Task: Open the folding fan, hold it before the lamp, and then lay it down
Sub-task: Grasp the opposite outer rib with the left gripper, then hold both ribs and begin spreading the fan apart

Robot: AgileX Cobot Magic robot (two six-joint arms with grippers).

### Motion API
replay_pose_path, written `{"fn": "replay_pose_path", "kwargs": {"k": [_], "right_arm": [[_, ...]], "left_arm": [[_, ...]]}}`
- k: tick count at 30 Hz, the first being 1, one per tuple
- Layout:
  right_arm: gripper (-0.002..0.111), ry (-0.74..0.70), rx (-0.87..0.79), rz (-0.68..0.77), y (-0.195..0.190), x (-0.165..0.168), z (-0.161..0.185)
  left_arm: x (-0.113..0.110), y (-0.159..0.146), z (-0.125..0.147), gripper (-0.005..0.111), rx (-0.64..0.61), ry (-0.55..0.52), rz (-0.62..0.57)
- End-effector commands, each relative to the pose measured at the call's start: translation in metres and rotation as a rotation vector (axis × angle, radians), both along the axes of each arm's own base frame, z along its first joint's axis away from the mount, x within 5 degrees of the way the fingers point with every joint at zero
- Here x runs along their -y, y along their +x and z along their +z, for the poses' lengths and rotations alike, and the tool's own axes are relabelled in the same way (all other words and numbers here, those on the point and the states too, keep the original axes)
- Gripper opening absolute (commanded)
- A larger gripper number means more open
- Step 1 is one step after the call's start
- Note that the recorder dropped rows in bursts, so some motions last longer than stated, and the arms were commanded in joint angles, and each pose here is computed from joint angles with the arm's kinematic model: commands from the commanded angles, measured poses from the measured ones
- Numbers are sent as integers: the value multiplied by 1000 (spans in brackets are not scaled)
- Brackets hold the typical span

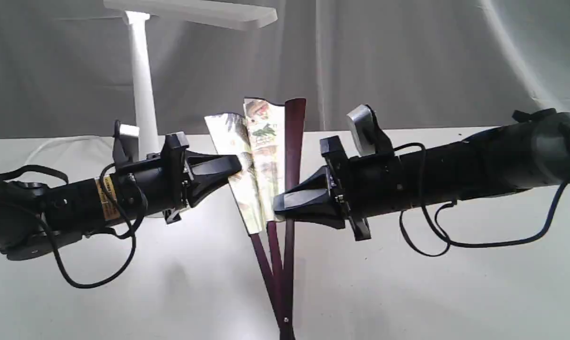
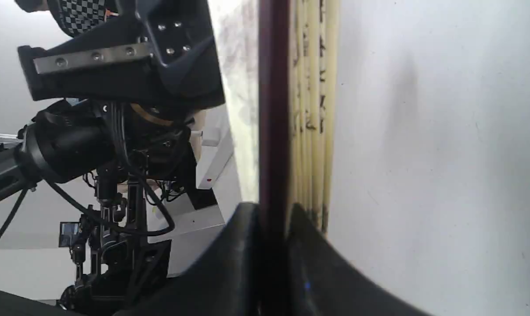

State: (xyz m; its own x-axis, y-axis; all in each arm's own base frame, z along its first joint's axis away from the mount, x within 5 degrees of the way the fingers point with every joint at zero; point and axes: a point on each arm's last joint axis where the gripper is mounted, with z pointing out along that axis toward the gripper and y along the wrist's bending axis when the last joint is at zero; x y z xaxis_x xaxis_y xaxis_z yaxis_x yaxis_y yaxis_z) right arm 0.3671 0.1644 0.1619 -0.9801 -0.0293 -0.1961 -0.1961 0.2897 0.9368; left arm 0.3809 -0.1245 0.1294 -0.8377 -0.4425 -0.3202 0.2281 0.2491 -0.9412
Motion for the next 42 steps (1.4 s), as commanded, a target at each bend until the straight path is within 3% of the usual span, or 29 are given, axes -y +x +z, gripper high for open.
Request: {"fn": "replay_pose_path", "kwargs": {"k": [1, 4, 6, 11, 14, 21, 28, 37, 42], "right_arm": [[0, 11, 12, 25, -3, 0, 6], [0, 11, 14, 25, -3, 0, 6], [0, 11, 14, 25, -3, 0, 6], [0, -12, 22, 49, -5, 0, 4], [0, -36, 26, 72, -7, 1, 2], [0, -59, 31, 96, -9, 1, 0], [0, -64, 67, 180, -21, -21, -1], [0, -32, 60, 171, -23, -30, 2], [0, -31, 55, 170, -23, -31, 2]], "left_arm": [[1, 2, 3, 0, 32, 0, 8], [3, -2, 4, 2, 46, -1, -39], [3, -3, 3, 9, 50, 5, -56], [3, -2, 4, 51, 48, -8, -39], [2, 0, 5, 64, 47, -19, -22], [-1, 3, -1, 58, 13, 47, 32], [-2, 5, -2, 32, 7, 44, 52], [-1, 2, -3, 29, 40, 82, 14], [0, 2, -1, 0, 57, 68, 3]]}}
